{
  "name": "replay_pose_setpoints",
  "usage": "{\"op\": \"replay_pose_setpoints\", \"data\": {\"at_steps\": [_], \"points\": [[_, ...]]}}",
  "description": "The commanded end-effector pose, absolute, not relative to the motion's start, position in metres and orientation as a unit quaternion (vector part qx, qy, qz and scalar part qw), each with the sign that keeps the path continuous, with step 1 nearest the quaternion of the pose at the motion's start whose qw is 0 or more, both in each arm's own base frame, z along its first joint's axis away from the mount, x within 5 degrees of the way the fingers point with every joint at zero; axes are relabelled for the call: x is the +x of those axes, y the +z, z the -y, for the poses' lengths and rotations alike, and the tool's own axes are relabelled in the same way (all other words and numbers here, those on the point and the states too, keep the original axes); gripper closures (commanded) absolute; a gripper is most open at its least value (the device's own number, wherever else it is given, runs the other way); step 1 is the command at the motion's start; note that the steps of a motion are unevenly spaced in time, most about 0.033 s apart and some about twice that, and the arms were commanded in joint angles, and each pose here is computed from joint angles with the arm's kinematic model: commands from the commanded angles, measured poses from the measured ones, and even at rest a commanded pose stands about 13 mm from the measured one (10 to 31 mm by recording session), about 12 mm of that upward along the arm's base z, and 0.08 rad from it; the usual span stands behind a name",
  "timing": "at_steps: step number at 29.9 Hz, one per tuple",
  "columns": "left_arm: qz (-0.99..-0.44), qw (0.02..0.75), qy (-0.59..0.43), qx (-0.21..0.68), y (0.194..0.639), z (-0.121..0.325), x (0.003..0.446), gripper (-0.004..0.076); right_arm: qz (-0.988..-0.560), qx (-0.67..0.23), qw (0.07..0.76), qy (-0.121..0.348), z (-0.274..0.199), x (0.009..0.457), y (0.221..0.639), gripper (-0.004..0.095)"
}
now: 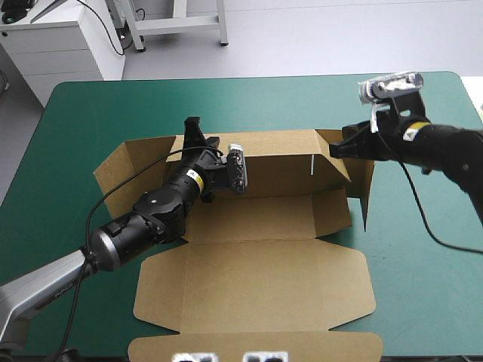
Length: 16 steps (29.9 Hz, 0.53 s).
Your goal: Fold the box
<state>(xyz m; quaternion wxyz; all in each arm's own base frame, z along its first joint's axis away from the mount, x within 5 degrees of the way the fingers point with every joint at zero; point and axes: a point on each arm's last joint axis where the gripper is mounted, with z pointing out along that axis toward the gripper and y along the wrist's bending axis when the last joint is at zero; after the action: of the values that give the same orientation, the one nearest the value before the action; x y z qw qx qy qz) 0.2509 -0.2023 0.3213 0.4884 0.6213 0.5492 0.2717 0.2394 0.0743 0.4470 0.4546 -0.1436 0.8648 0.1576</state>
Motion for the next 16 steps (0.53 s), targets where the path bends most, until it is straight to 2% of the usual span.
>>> {"op": "replay_pose_setpoints", "data": {"at_steps": [1,8,16], "points": [[-0.533,0.515,0.284,0.608,0.342,0.201,0.248,0.0732,-0.863,-0.135,0.467,0.139,-0.075,0.264,0.467,0.0922],[-0.546,0.494,0.292,0.610,0.331,0.203,0.254,0.0732,-0.877,-0.123,0.443,0.141,-0.084,0.303,0.468,0.0922],[-0.548,0.493,0.290,0.610,0.328,0.204,0.255,0.0732,-0.896,-0.105,0.409,0.135,-0.089,0.339,0.445,0.0922]]}}
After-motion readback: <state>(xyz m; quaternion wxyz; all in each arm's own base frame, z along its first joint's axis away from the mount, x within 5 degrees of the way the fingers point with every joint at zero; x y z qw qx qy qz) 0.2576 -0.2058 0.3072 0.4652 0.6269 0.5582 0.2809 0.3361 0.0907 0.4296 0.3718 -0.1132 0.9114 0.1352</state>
